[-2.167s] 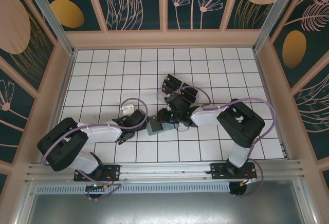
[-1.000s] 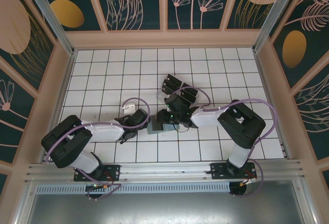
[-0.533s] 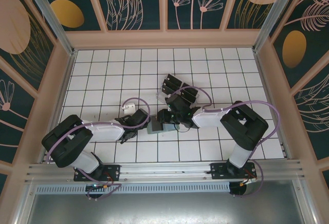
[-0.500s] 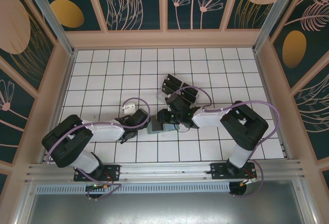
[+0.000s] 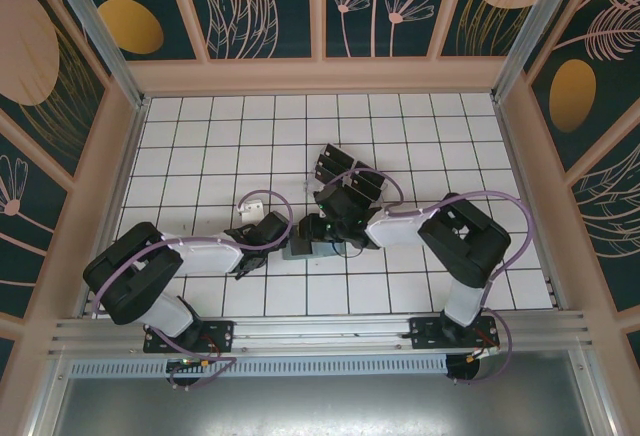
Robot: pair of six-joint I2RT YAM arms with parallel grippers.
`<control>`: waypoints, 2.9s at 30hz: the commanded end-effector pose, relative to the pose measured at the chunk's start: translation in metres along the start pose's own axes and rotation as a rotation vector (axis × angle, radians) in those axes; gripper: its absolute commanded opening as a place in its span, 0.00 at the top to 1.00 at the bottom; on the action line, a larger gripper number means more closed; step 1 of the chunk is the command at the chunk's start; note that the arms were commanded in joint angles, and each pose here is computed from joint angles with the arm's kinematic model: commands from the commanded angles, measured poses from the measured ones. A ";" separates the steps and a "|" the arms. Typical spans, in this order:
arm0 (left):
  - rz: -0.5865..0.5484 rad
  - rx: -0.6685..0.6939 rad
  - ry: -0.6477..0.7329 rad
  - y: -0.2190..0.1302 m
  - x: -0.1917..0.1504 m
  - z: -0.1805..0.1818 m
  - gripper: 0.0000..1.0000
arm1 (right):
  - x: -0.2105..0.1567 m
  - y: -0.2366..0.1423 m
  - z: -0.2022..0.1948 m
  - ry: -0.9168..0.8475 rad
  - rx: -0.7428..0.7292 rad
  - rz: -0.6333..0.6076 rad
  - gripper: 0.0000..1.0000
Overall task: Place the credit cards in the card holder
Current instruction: Insert the credit card into the card slot, then move the card holder to the center of the table.
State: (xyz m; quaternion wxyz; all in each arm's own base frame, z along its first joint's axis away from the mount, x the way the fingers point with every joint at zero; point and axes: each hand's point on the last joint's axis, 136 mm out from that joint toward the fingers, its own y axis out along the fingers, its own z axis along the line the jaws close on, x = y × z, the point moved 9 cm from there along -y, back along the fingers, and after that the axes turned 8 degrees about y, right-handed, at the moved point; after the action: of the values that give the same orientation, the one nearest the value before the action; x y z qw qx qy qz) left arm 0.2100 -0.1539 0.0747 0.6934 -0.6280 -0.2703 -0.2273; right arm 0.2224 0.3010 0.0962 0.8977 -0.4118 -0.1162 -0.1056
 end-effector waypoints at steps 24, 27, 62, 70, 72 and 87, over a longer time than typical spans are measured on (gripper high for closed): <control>0.011 -0.006 0.024 -0.012 0.012 0.005 0.01 | 0.006 -0.057 0.019 -0.019 0.031 -0.109 0.63; -0.003 -0.010 0.021 -0.017 0.017 0.006 0.01 | 0.005 -0.057 0.016 -0.025 0.029 -0.101 0.63; -0.052 -0.254 -0.030 -0.040 0.035 -0.008 0.02 | 0.000 -0.023 -0.034 -0.023 -0.045 0.041 0.57; -0.080 -0.341 -0.061 -0.048 0.030 -0.005 0.01 | -0.002 -0.018 -0.031 0.071 0.041 0.047 0.57; -0.085 -0.358 -0.063 -0.049 0.027 -0.002 0.02 | -0.003 -0.018 -0.031 0.087 0.052 0.040 0.57; -0.068 -0.317 -0.053 -0.045 0.019 0.004 0.01 | 0.004 -0.039 -0.011 0.004 -0.016 -0.034 0.57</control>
State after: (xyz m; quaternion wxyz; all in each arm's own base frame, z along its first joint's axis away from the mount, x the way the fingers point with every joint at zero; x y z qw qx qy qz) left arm 0.1930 -0.1557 0.1234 0.5607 -0.7338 -0.2701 -0.2725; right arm 0.2161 0.2698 0.1015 0.9088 -0.3924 -0.0885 -0.1104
